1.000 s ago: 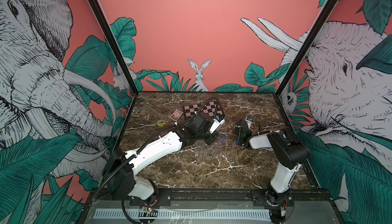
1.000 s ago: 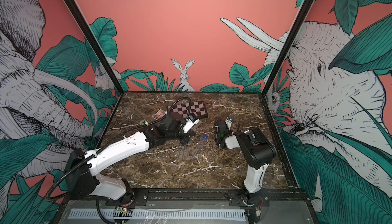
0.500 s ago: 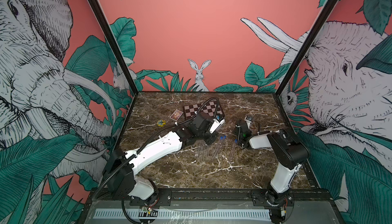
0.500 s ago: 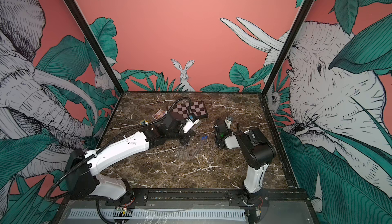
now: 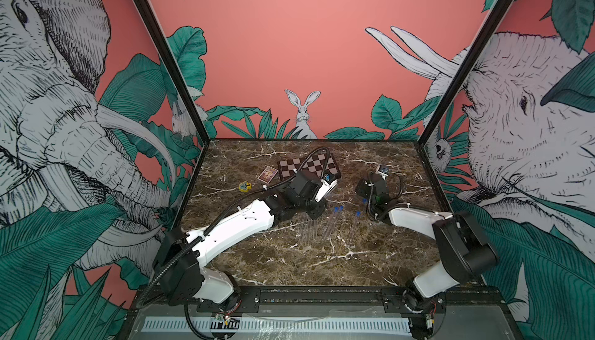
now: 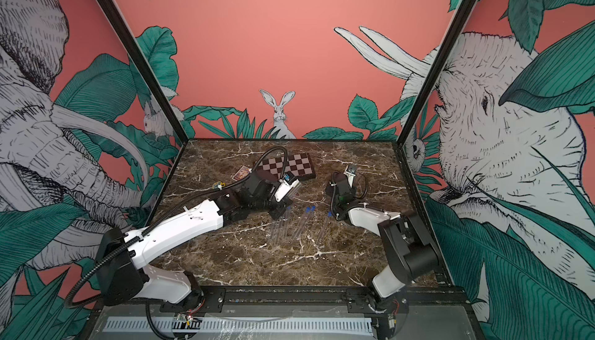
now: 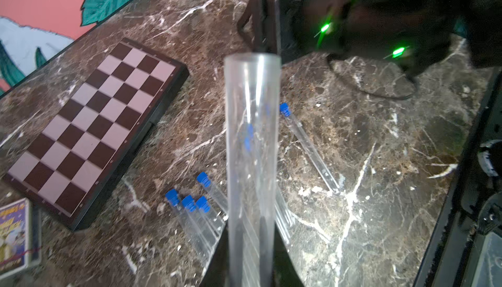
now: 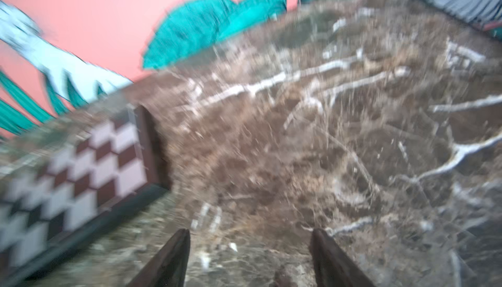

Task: Remove stoppers from test tubes
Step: Place the stopper at the center of the board, then place the test tube at the center of the board, then pick up the test tube at the center of the board.

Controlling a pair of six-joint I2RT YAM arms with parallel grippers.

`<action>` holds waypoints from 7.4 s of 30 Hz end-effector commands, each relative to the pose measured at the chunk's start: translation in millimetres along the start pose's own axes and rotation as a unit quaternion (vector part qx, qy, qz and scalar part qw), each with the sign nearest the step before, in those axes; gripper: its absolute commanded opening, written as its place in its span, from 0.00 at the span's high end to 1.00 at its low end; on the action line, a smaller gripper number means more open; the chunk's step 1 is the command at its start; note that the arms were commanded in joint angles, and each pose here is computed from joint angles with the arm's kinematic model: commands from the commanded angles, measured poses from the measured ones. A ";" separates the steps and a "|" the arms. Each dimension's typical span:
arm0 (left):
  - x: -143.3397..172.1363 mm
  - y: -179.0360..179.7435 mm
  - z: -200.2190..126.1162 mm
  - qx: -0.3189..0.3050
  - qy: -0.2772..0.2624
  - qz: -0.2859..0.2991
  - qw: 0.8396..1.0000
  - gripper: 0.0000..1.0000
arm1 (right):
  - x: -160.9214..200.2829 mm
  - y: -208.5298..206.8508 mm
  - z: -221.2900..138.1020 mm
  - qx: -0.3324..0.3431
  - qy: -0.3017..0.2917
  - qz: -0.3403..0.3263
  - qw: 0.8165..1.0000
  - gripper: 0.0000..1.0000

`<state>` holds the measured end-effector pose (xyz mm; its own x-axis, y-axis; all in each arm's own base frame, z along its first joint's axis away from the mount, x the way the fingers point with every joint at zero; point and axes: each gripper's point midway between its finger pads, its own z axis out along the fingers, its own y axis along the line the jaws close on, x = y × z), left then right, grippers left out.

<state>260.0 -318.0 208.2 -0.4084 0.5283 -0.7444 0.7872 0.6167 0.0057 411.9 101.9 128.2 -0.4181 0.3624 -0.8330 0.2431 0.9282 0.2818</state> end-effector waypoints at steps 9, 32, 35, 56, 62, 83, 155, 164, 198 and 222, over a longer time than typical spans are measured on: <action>94.5 106.3 12.7 -0.120 0.119 -0.177 0.970 1.00 | -66.4 4.2 -85.5 -0.051 -0.048 -0.008 0.997 0.25; 197.2 133.8 64.6 -0.213 0.280 -0.262 0.899 0.95 | -65.7 -15.1 -136.7 -0.078 -0.040 0.003 0.996 0.22; 204.3 132.8 66.7 -0.215 0.287 -0.262 0.896 0.93 | -64.3 -14.2 -136.1 -0.080 -0.037 0.003 0.996 0.23; 239.9 131.8 67.8 -0.236 0.306 -0.265 0.883 0.78 | -65.9 -12.8 -134.3 -0.077 -0.036 0.005 0.996 0.23; 241.2 133.7 65.4 -0.244 0.310 -0.262 0.881 0.72 | -67.2 -10.9 -134.1 -0.080 -0.036 0.007 0.996 0.23; 87.5 121.4 -0.3 -0.214 0.122 -0.182 0.952 0.48 | -76.2 -6.0 -144.4 -0.097 -0.042 0.010 0.994 0.23; 76.8 67.5 41.3 -0.128 0.126 -0.171 0.969 0.86 | -65.8 51.0 -166.5 -0.264 0.000 -0.009 0.964 0.23; -1.1 32.2 4.2 -0.032 -0.011 -0.149 0.988 0.86 | -30.9 132.8 -175.8 -0.429 0.096 -0.011 0.898 0.24; -44.9 -11.2 -11.8 0.026 -0.075 -0.089 0.993 0.83 | -20.5 185.7 -158.5 -0.445 0.137 0.024 0.884 0.69; -53.8 -16.3 -8.1 0.038 -0.119 -0.057 0.991 0.47 | -46.3 171.5 -186.1 -0.449 0.106 0.064 0.885 0.95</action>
<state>265.9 -342.1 244.7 -0.4189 0.3170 -0.8509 0.7546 0.6427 -0.1321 312.1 263.2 292.8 -0.6354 0.3553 -0.6856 -0.4484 0.5531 0.7021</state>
